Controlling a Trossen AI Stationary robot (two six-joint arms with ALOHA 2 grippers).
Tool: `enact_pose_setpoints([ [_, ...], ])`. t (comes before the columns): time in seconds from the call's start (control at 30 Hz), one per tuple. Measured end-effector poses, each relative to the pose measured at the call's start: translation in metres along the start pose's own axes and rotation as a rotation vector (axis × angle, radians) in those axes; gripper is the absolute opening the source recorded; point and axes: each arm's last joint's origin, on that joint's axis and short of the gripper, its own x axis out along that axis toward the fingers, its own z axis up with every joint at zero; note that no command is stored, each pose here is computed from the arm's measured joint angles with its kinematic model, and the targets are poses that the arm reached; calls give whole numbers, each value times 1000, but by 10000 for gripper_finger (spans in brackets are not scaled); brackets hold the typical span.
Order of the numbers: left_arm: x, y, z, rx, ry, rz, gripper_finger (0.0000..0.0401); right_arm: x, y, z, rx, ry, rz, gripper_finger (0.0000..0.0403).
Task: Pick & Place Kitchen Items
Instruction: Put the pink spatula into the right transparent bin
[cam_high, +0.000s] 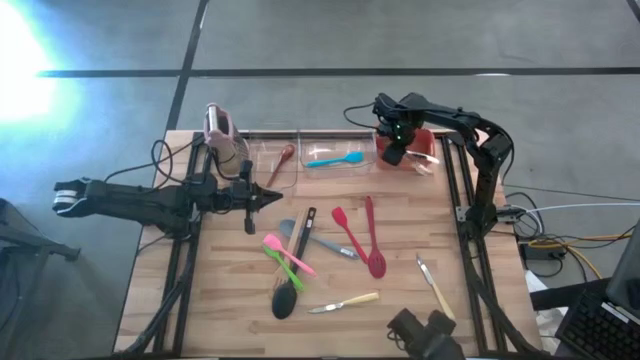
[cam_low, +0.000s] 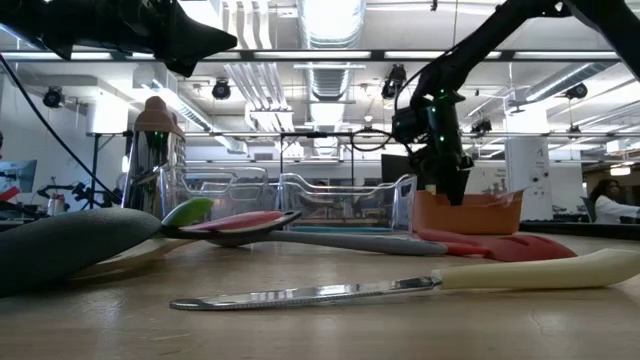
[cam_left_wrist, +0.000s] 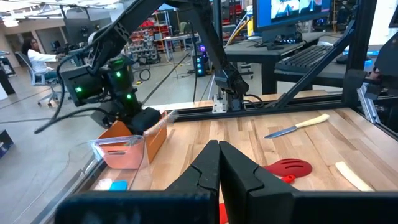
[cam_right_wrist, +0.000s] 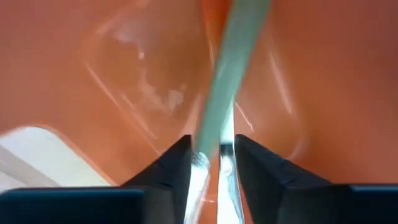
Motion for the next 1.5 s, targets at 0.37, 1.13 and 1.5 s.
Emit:
enact_pose_setpoints([
  [0.37, 0, 0, 0, 0, 2, 0, 7, -14, -1, 0, -3, 2, -2, 182],
  [1.13, 0, 0, 0, 2, 3, 0, 7, -114, 54, -54, 20, -206, -19, 114],
  [1.5, 0, 0, -2, -25, 26, -3, 7, -156, 118, -92, 7, -349, 69, 87],
])
